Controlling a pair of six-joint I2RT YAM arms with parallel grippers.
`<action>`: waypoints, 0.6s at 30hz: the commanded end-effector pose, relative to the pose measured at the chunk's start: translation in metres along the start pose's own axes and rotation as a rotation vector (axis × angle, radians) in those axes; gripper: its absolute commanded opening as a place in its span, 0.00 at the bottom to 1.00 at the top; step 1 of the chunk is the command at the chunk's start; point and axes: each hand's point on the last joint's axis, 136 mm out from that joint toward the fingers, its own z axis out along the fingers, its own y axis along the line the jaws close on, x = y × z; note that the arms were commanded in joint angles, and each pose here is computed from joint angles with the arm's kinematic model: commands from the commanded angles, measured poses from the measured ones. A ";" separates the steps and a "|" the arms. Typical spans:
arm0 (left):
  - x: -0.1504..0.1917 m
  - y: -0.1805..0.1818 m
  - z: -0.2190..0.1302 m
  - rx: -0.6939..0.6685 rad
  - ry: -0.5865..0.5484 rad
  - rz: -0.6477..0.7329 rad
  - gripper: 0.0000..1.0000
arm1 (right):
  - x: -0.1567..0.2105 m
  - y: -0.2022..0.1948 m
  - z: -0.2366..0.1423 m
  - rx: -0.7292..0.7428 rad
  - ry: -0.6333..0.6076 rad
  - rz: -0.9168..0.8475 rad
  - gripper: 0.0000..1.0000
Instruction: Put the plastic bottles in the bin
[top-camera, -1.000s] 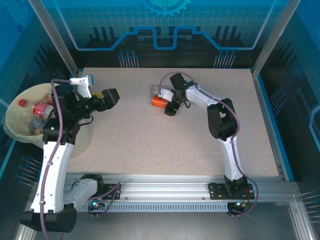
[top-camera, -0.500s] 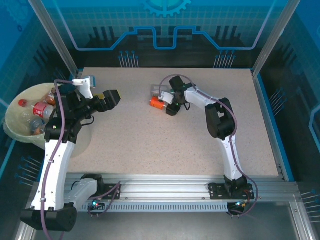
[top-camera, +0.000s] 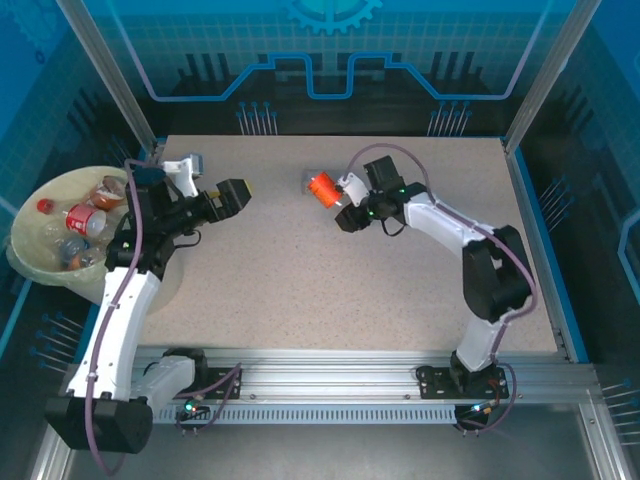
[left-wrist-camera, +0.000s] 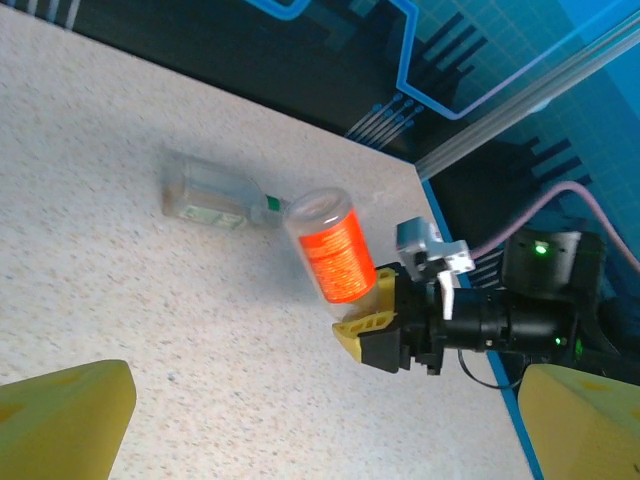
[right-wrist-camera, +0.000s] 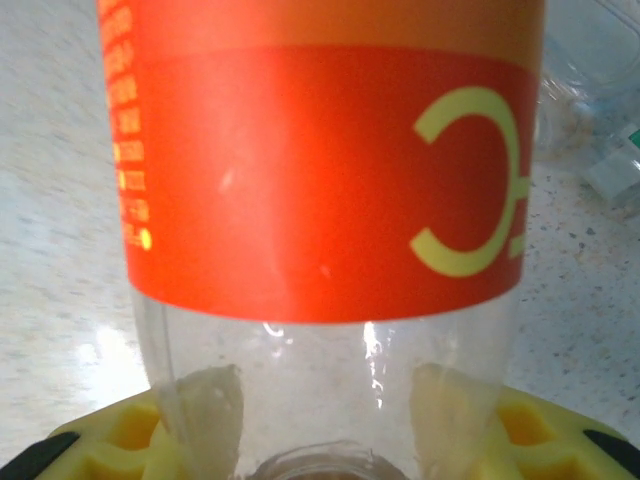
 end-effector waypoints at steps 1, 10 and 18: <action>0.007 -0.022 0.009 0.118 0.035 -0.007 0.99 | -0.006 0.038 -0.014 -0.135 -0.079 0.182 0.33; 0.040 -0.040 0.056 0.151 0.107 0.054 0.99 | -0.027 0.114 -0.057 -0.502 -0.234 0.330 0.34; 0.046 -0.047 0.094 0.206 0.174 -0.052 0.99 | -0.050 0.158 -0.076 -0.614 -0.250 0.292 0.35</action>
